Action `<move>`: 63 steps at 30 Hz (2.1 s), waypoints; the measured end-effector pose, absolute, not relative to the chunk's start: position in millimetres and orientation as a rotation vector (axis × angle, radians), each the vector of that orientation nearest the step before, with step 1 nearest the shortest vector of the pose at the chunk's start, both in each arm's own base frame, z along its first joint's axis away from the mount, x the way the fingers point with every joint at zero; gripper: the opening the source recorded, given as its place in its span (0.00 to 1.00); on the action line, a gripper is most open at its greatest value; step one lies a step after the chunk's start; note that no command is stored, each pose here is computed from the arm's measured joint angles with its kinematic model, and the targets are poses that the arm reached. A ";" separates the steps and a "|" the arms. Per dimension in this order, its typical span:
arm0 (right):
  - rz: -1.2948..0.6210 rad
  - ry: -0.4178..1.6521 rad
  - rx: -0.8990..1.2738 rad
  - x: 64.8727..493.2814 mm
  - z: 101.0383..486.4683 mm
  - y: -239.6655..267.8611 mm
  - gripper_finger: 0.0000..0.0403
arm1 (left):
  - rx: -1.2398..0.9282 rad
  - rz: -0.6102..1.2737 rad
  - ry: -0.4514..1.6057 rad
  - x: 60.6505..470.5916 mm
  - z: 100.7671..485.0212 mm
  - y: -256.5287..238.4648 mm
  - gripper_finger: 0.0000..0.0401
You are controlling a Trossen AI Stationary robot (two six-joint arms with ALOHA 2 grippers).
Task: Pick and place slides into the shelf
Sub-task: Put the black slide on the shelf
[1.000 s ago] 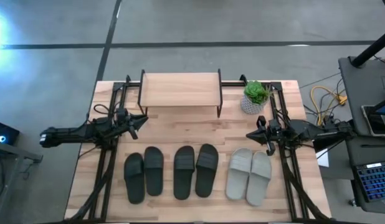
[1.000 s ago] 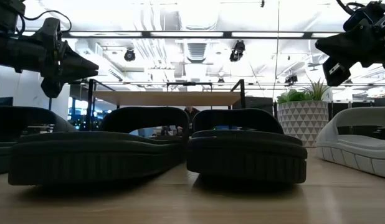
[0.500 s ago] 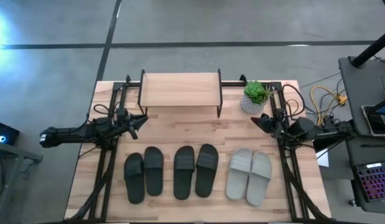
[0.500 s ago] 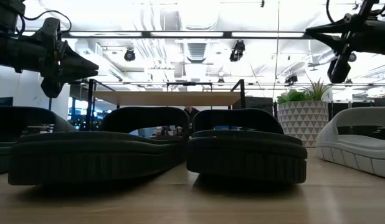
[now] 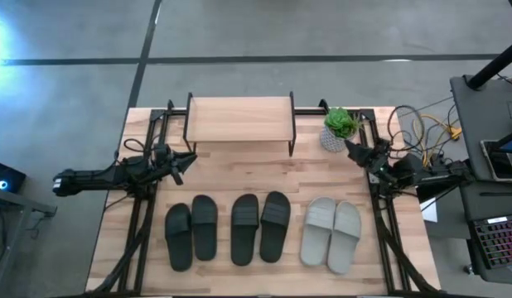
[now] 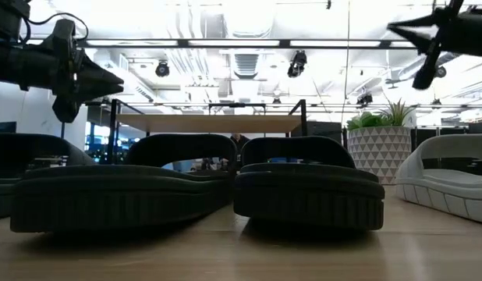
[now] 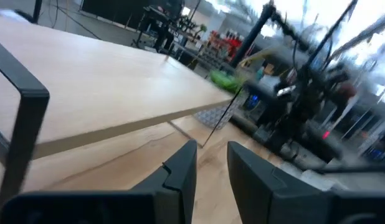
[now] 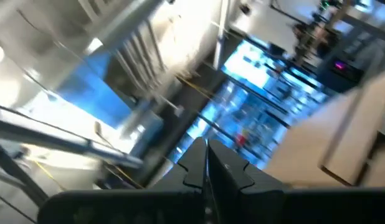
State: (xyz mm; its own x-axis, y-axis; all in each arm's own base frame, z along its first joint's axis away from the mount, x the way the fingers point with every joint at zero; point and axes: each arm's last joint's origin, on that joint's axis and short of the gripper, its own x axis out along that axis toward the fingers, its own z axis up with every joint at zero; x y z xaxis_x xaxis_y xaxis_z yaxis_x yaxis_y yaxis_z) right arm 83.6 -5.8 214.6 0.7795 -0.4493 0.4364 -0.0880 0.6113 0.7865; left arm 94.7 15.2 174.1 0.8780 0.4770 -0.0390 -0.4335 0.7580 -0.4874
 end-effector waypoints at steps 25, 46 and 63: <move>-0.240 -0.401 0.702 228.4 328.6 13.9 0.02 | -0.567 0.258 -0.749 76.0 236.9 13.1 0.19; -0.656 0.768 0.342 273.3 404.6 58.3 0.32 | -0.524 -0.104 -0.668 79.8 241.1 3.2 0.19; -0.582 1.170 0.365 307.8 357.7 145.1 0.32 | -0.479 -0.169 -0.516 96.3 231.0 0.3 0.19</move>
State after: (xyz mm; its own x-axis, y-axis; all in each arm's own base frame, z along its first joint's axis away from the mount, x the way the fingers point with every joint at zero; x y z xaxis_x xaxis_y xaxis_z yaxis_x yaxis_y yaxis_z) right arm 307.8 145.1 357.7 0.2691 -0.2361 -0.9337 0.6018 0.7982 -0.0284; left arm 96.3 0.3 231.0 0.8589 -0.0365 0.5108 0.2731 0.8764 -0.3967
